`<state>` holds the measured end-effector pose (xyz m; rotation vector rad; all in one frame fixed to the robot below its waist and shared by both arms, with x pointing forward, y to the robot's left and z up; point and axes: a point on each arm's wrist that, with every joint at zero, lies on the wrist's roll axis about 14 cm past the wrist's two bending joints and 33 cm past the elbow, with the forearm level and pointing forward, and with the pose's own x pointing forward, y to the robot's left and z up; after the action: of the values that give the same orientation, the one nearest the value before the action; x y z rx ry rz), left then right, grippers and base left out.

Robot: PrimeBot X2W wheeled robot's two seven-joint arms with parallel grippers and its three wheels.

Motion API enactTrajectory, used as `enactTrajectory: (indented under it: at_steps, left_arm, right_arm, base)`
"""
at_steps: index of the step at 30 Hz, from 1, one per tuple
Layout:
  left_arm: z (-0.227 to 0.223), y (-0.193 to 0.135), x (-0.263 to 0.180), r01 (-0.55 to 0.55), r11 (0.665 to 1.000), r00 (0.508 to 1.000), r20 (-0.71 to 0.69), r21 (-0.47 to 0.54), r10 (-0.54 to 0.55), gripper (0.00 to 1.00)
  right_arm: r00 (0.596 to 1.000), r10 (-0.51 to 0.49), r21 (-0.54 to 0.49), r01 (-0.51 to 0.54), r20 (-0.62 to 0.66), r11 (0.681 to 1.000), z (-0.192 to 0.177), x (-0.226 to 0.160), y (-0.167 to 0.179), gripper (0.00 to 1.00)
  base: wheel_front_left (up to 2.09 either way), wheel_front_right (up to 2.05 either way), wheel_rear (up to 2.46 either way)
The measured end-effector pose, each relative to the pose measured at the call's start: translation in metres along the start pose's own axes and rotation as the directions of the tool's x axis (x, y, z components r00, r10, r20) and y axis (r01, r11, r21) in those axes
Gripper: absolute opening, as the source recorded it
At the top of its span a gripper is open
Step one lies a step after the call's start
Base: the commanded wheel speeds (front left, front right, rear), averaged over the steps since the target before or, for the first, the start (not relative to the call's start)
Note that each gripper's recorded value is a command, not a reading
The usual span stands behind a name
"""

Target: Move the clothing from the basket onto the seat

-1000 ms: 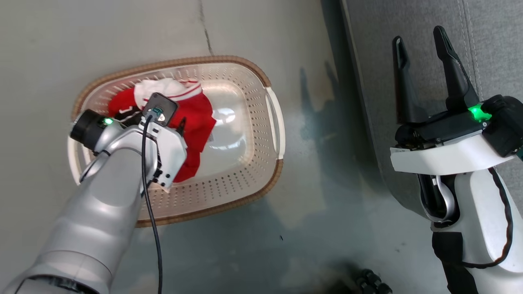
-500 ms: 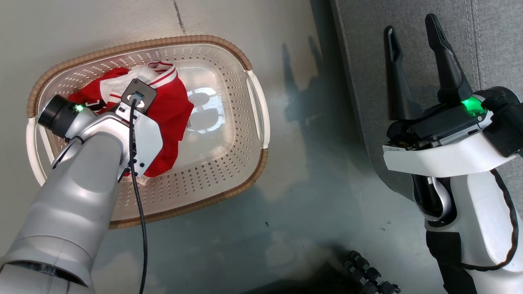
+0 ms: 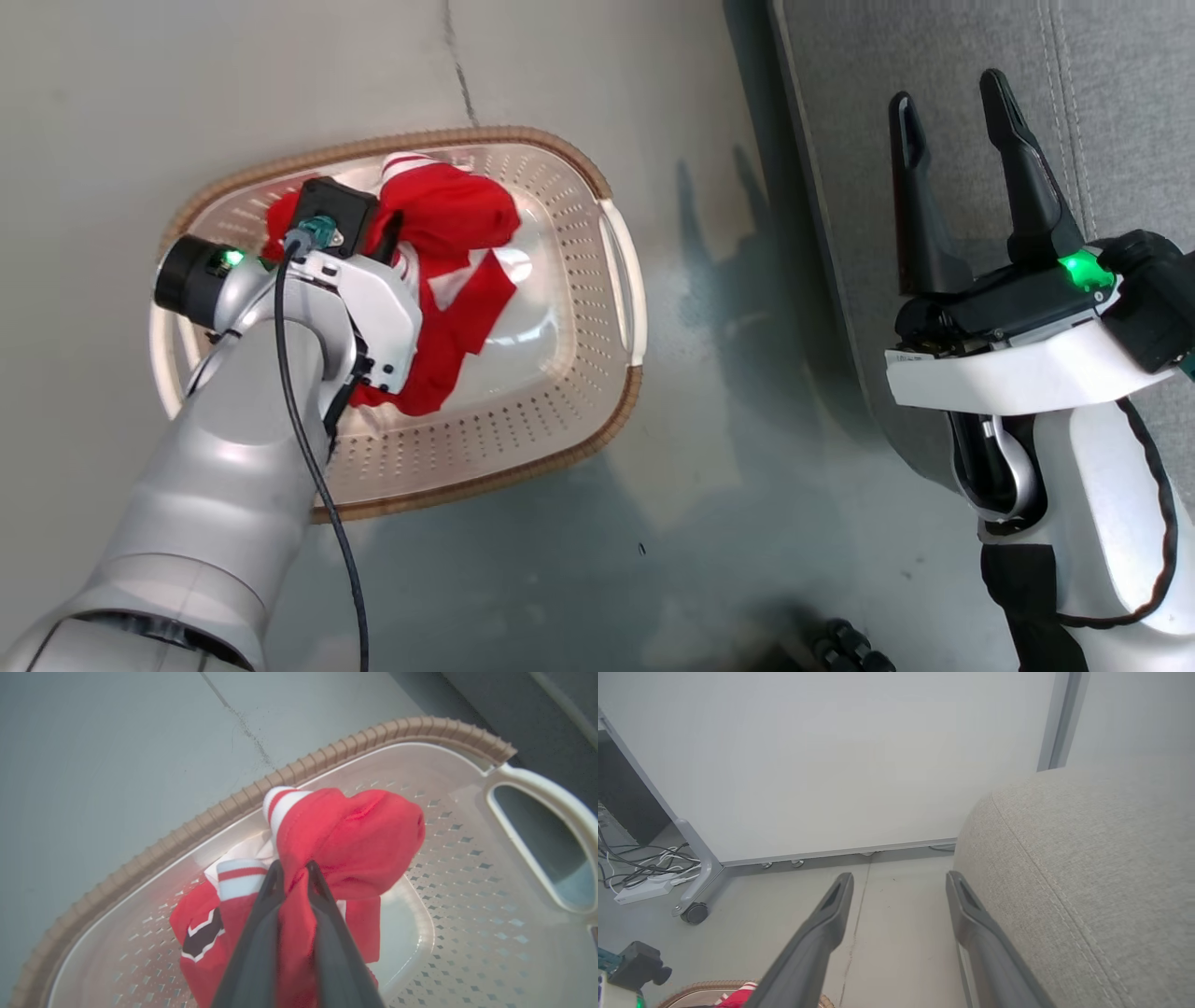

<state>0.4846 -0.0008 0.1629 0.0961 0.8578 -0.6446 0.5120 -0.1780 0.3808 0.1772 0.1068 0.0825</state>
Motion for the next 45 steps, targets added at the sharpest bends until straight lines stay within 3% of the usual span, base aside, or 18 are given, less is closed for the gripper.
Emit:
enactTrajectory:
  at_steps: [8,14,26,37,45]
  left_arm:
    - [0.049,0.000,-0.036,-0.020,0.994,0.980,0.193,-0.104,0.040,0.00]
    - [0.091,-0.004,-0.071,-0.013,0.989,0.936,0.346,-0.149,0.065,0.00]
    - [0.160,-0.013,-0.166,0.019,0.975,0.763,0.633,-0.223,0.130,0.00]
    - [0.210,-0.022,-0.266,-0.010,0.983,0.555,0.817,-0.183,0.158,0.00]
    - [0.227,-0.037,-0.320,-0.034,0.989,0.442,0.885,-0.145,0.145,0.00]
  right_arm:
    - [1.000,0.012,-0.008,-0.012,0.028,1.000,0.019,-0.009,0.010,1.00]
    - [0.999,0.011,-0.012,-0.011,0.048,1.000,0.033,-0.020,0.015,1.00]
    - [0.996,0.017,-0.021,-0.016,0.087,1.000,0.066,-0.044,0.025,1.00]
    - [0.993,0.047,-0.023,-0.045,0.104,0.999,0.088,-0.073,0.042,1.00]
    - [0.992,0.077,-0.020,-0.075,0.099,0.997,0.094,-0.093,0.056,1.00]
  base:
    - [0.00,0.00,0.00]
    - [0.00,0.00,0.00]
    - [0.00,0.00,0.00]
    - [0.00,0.00,0.00]
    - [0.00,0.00,0.00]
